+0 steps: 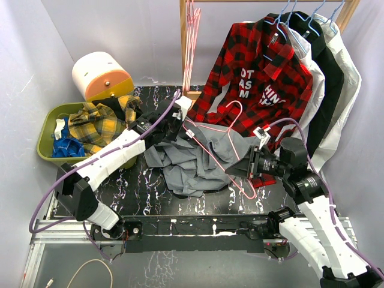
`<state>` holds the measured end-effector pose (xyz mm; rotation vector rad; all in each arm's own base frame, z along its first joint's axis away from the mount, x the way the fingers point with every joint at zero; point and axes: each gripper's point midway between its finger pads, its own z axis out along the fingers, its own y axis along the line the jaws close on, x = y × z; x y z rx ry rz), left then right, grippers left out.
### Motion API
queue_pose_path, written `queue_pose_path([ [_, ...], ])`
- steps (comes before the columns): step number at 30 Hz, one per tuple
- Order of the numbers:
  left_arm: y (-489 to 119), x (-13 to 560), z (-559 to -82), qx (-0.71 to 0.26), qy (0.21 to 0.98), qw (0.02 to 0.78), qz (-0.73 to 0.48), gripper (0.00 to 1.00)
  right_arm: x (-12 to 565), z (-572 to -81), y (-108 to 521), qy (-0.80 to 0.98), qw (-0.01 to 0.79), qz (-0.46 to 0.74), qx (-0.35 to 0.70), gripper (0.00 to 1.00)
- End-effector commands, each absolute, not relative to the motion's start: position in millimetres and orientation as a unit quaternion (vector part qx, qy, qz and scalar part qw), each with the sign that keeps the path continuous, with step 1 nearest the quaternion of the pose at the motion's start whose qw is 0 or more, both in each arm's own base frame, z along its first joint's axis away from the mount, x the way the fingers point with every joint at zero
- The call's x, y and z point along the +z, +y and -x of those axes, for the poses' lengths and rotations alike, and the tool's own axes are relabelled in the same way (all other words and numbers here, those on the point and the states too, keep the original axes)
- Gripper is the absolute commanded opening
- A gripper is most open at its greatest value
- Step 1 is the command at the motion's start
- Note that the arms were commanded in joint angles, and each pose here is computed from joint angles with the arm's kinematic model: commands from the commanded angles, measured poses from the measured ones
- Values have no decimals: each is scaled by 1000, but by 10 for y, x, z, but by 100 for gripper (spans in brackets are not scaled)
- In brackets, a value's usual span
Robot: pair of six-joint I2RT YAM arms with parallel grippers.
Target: Place the shirt on the hanger
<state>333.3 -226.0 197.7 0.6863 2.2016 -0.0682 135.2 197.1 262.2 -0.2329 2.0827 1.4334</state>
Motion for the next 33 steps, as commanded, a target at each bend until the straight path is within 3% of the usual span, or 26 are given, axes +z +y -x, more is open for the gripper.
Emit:
queue_pose_path([
  [1,-2337,2188,-3422,-35,863,431,-262,10,2802,-1461,2028,751,341,132,550,8],
  [16,-2420,2265,-3570,-28,856,442,-266,10,2716,-1536,2150,747,330,155,556,8],
  [33,-2580,2434,-3393,-89,853,426,-289,10,2617,-2189,2697,702,375,217,565,8],
])
